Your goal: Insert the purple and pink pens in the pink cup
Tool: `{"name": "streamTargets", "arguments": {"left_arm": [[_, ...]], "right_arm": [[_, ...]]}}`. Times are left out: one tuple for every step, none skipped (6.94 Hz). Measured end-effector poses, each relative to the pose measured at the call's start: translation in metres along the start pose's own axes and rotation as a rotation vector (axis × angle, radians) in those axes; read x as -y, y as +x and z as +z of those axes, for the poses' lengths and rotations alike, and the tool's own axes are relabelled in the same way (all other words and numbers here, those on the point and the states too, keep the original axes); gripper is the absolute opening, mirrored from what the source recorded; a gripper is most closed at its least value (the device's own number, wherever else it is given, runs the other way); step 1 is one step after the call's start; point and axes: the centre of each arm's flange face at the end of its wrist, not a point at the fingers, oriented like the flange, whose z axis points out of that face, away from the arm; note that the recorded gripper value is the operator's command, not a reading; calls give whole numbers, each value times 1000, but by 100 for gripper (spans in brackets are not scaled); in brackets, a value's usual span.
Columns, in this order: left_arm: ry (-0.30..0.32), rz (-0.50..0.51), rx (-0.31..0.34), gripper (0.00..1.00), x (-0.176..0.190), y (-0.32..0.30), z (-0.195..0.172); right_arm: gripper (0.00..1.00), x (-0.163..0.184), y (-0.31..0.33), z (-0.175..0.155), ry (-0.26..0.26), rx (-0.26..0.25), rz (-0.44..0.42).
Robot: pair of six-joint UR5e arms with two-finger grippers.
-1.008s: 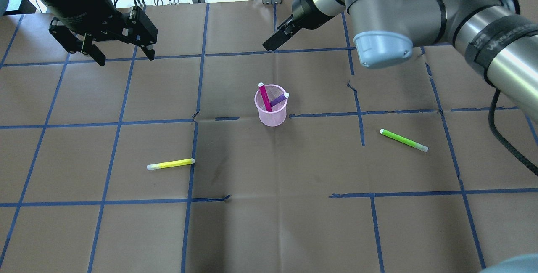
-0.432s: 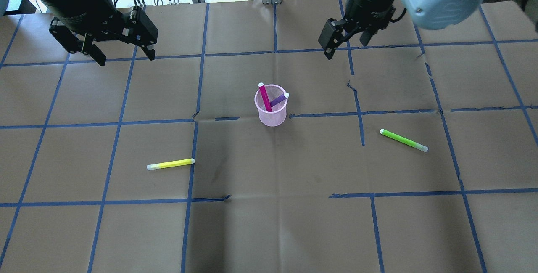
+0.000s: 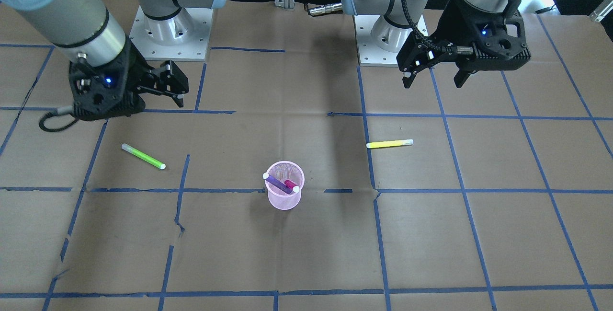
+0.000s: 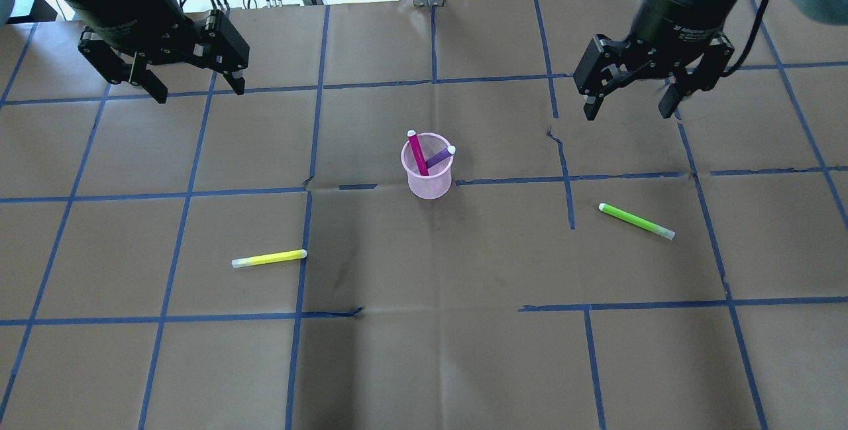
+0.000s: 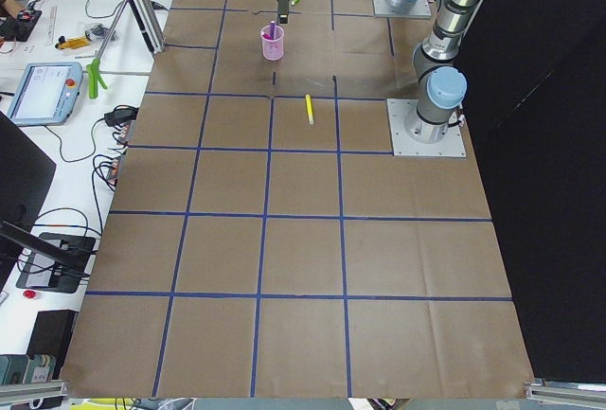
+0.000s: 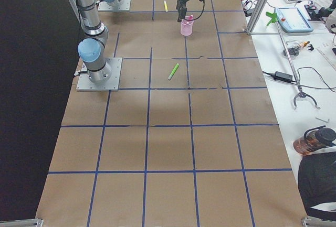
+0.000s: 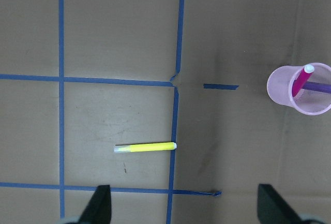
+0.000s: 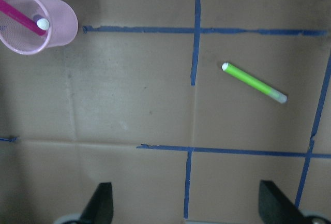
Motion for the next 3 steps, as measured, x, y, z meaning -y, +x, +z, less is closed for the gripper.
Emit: {"name": "streamTargets", "arguments": {"left_arm": [[0,0,0,98,0,0,0],[-1,-1,-4,98,1,0,1],[-2,-2,-10,98,1,0,1]], "right_arm": [[100,-25,0,5,-7,2,39],[100,-41,1,12,16,-7,56],[100,-47,3,12,53,-32,65]]}}
